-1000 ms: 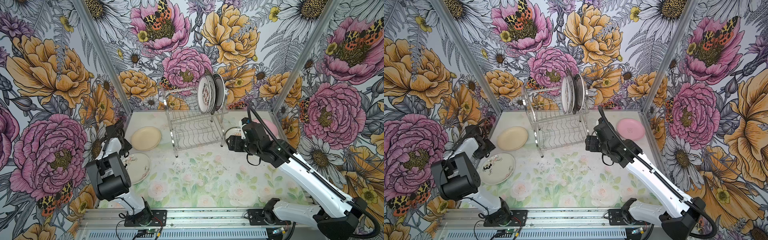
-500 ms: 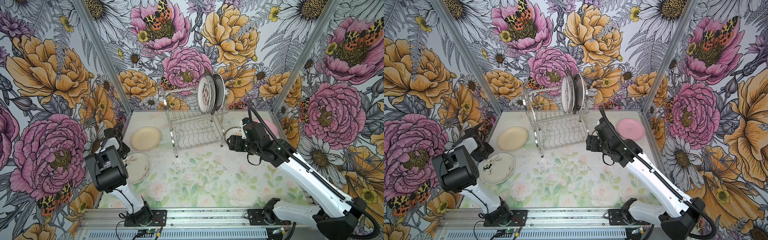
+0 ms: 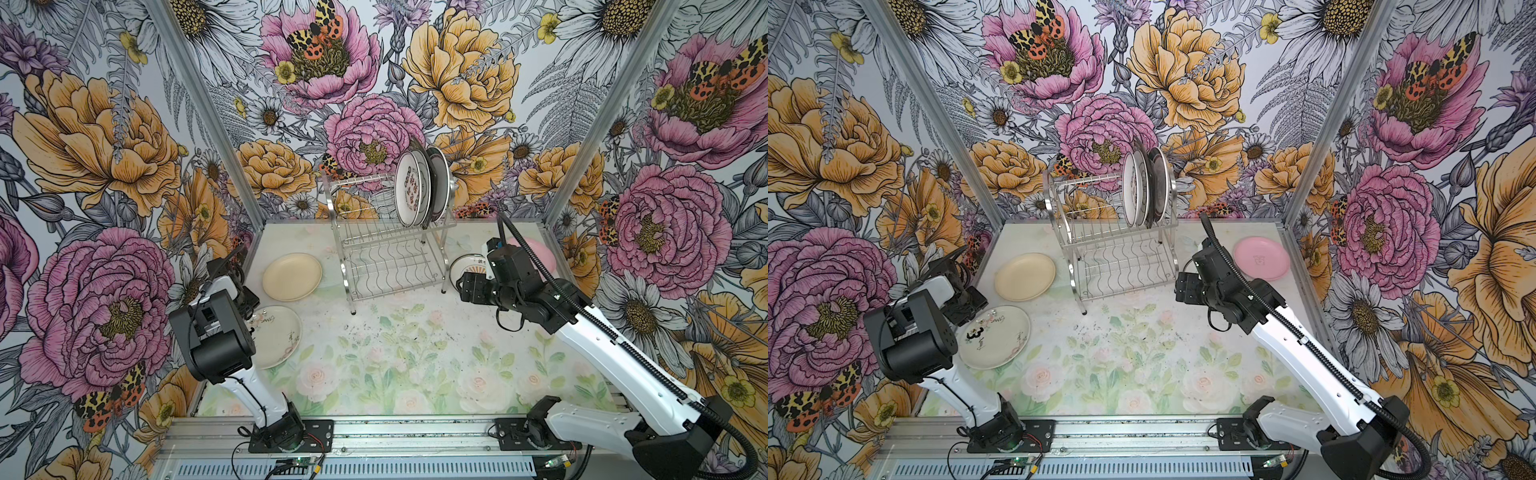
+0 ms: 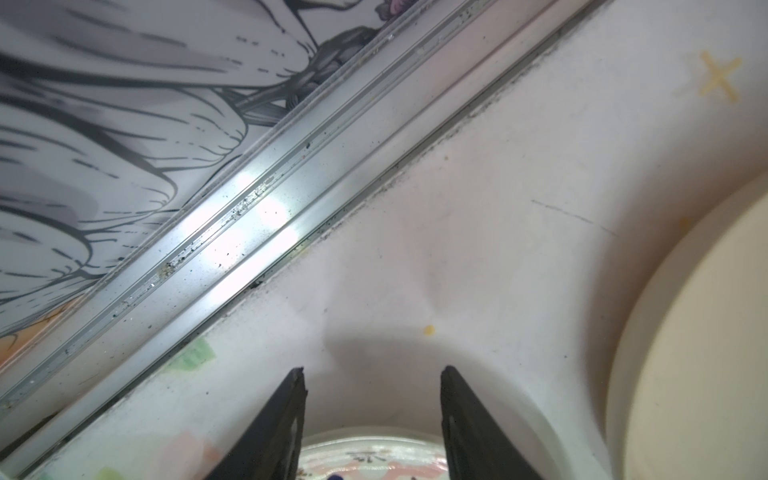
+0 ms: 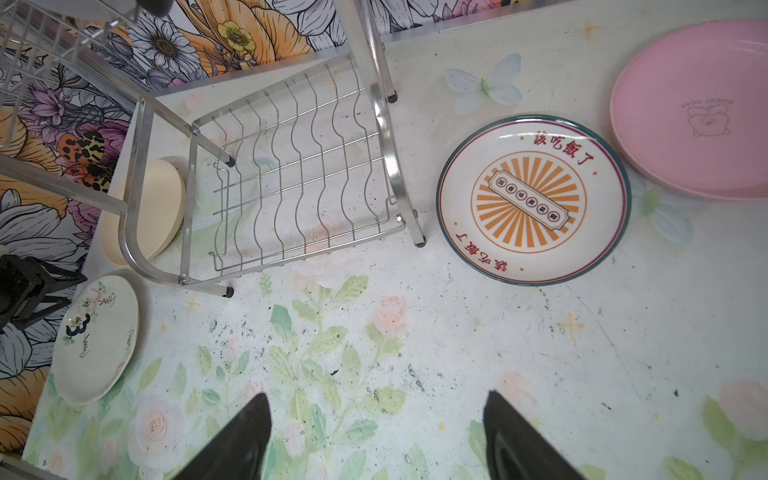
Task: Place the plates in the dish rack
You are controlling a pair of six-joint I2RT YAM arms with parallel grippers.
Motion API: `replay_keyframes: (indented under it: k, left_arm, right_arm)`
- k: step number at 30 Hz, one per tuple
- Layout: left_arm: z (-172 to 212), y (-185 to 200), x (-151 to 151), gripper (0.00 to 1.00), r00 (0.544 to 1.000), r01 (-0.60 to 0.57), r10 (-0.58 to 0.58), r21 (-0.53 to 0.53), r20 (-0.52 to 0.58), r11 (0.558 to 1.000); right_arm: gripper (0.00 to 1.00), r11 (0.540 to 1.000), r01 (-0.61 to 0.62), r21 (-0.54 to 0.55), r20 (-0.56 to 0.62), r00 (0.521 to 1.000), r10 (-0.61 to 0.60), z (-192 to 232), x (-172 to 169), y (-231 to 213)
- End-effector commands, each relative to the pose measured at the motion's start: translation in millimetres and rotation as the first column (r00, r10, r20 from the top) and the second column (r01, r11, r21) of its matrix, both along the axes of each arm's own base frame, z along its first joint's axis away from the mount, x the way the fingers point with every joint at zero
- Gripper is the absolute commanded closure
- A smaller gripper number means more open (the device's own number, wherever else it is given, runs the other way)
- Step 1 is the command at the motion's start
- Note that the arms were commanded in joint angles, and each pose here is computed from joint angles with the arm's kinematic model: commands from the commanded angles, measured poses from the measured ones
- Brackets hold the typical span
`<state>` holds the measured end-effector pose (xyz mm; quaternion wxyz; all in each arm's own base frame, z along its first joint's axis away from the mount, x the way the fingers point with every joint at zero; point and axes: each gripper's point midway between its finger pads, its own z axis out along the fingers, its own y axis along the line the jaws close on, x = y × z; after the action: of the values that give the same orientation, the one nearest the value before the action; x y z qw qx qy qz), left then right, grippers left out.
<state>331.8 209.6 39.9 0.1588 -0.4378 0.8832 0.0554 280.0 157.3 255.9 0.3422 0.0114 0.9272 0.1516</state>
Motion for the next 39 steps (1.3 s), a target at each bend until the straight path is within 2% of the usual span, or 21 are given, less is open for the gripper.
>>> replay_keyframes:
  k: [1, 7, 16, 28, 32, 34, 37, 39]
  left_arm:
    - [-4, -5, -6, 0.46, 1.0, 0.009, -0.01, -0.031, -0.01, 0.999]
    - [-11, -17, -16, 0.46, 1.0, 0.008, -0.01, -0.079, -0.027, 0.997]
    - [-18, -44, -47, 0.47, 0.999, 0.02, -0.027, -0.139, -0.048, 0.99]
    - [-23, -117, -77, 0.49, 0.995, 0.071, -0.085, -0.244, -0.048, 0.967]
    - [-21, -130, -83, 0.49, 0.994, 0.073, -0.09, -0.236, -0.059, 0.969]
    - [-17, -126, -85, 0.43, 0.998, 0.038, -0.05, -0.228, -0.046, 0.973]
    - [-11, -119, -91, 0.23, 0.999, -0.042, 0.04, -0.242, -0.015, 0.969]
    - [-9, -118, -94, 0.16, 0.997, -0.081, 0.084, -0.254, 0.0, 0.964]
  right_arm:
    - [0.19, 1.0, -0.009, 0.011, 0.033, 0.999, 0.008, 8, -2, -4]
    - [0.19, 1.0, -0.003, 0.016, 0.036, 0.999, 0.003, 8, -3, -8]
    - [0.19, 1.0, -0.002, 0.027, 0.036, 0.999, 0.001, 4, -7, -14]
    - [0.17, 0.999, -0.016, 0.041, 0.036, 0.999, 0.014, 2, -11, -18]
    - [0.17, 0.999, -0.01, 0.045, 0.041, 0.999, 0.009, 1, -14, -22]
    - [0.17, 0.999, -0.009, 0.049, 0.043, 0.999, 0.007, 1, -16, -23]
    - [0.17, 0.998, -0.01, 0.055, 0.044, 0.999, 0.007, 0, -19, -25]
    - [0.17, 0.998, -0.006, 0.058, 0.044, 0.999, 0.003, -1, -20, -28]
